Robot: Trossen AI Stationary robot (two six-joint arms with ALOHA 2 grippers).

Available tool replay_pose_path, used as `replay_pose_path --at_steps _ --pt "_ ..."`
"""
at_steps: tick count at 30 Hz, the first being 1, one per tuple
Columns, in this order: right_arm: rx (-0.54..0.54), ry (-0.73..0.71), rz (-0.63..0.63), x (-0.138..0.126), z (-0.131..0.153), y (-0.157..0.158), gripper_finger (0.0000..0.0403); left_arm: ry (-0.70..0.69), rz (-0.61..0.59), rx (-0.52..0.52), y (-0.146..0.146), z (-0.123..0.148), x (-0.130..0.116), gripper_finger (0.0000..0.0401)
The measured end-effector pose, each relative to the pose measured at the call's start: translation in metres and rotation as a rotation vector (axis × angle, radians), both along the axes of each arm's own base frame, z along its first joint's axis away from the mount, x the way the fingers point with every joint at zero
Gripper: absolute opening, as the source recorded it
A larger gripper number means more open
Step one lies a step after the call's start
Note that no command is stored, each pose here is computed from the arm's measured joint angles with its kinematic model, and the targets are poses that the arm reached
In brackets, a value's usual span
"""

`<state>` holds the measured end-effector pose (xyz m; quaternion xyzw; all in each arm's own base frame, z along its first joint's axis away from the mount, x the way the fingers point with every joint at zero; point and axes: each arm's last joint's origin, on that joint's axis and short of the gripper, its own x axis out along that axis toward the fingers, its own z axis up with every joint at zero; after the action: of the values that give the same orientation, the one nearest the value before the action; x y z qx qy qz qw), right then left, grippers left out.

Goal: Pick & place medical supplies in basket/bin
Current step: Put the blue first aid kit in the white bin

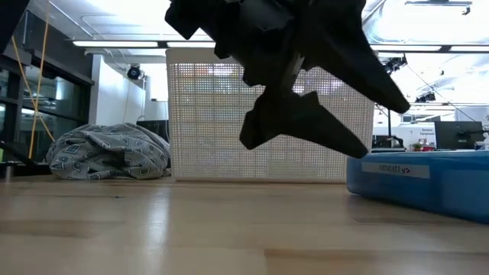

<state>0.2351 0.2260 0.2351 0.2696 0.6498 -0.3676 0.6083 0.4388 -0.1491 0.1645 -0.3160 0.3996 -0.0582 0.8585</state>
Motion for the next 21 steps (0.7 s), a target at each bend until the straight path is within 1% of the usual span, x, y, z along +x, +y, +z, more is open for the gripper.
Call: replay_pose_path --at_steps 6,12,17,21 --pt "-0.023 -0.024 0.013 -0.0013 0.0 0.0016 0.0365 -0.036 -0.046 0.047 -0.0005 0.0008 0.0005 0.0239" --pt "-0.038 -0.067 0.014 0.0021 -0.0002 0.0008 0.036 -0.009 -0.031 0.065 0.0009 -0.0016 -0.001 0.0239" --pt "-0.029 -0.085 0.02 0.006 -0.0004 -0.0005 0.036 -0.006 -0.025 0.073 0.0013 -0.0022 -0.0012 0.0239" --pt "-0.052 -0.102 0.012 0.0063 -0.0003 -0.0013 0.036 -0.001 -0.025 0.074 0.0014 -0.0026 -0.0015 0.0239"
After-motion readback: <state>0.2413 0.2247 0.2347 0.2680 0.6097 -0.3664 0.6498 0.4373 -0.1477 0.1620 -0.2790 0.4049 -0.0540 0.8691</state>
